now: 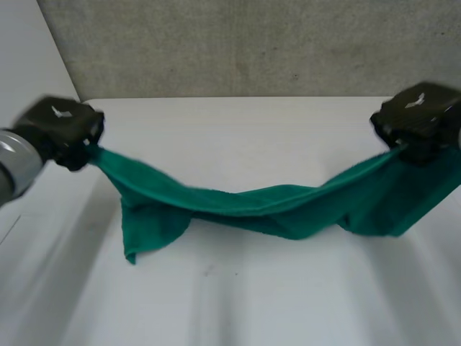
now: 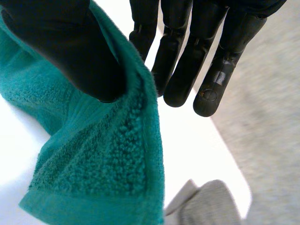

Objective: Fold the laundry.

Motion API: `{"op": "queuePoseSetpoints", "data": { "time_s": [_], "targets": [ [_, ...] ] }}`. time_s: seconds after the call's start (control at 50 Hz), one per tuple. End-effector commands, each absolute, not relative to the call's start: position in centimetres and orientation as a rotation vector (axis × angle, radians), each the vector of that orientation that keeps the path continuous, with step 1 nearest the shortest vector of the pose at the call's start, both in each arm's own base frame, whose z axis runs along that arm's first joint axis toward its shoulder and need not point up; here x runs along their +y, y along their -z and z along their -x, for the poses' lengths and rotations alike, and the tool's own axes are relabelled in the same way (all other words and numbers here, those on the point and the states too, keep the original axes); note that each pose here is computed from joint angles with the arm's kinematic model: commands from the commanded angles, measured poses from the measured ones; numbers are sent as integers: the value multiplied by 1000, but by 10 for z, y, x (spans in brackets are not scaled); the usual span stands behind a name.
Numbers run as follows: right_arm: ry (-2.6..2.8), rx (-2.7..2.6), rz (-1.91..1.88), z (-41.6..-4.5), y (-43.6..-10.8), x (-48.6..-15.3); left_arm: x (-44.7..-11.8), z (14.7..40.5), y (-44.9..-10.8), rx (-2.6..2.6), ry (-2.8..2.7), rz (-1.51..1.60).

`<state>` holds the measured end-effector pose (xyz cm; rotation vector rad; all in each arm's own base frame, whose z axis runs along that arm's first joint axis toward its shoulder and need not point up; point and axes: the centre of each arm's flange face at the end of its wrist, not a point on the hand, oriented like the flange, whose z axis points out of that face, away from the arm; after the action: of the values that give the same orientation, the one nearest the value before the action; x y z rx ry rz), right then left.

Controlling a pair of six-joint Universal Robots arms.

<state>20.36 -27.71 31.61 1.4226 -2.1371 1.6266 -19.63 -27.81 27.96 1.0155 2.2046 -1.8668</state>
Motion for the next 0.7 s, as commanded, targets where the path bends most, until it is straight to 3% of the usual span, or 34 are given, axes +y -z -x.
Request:
{"op": "queuePoseSetpoints", "data": {
  "time_s": [0.02,0.12,0.16,0.18,0.3,0.4,0.52,0.6,0.7],
  "targets": [
    [-1464,-2165,-1471,-221,-270,-309,-325,217,-232,2287,1748,-1041],
    [-1646,-1970,-1320,-235,-280,-356,-372,234,-262,2042,1980,-886],
    [-1857,-1780,-1184,-248,-311,-375,-387,238,-284,1911,2107,-814],
    [-1937,-1708,-1131,-253,-324,-380,-397,243,-313,1751,2255,-741],
    [-2382,-1164,-773,-272,-418,-391,-402,246,-415,1198,2683,-431],
    [-2438,-1069,-698,-271,-440,-386,-395,241,-449,1092,2772,-277],
    [-2442,-1104,-736,-280,-430,-383,-401,244,-419,1224,2726,-323],
    [-2401,-1189,-805,-285,-404,-387,-406,242,-381,1373,2656,-363],
    [-2258,-1413,-942,-287,-345,-391,-408,241,-331,1559,2546,-423]
  ]
}}
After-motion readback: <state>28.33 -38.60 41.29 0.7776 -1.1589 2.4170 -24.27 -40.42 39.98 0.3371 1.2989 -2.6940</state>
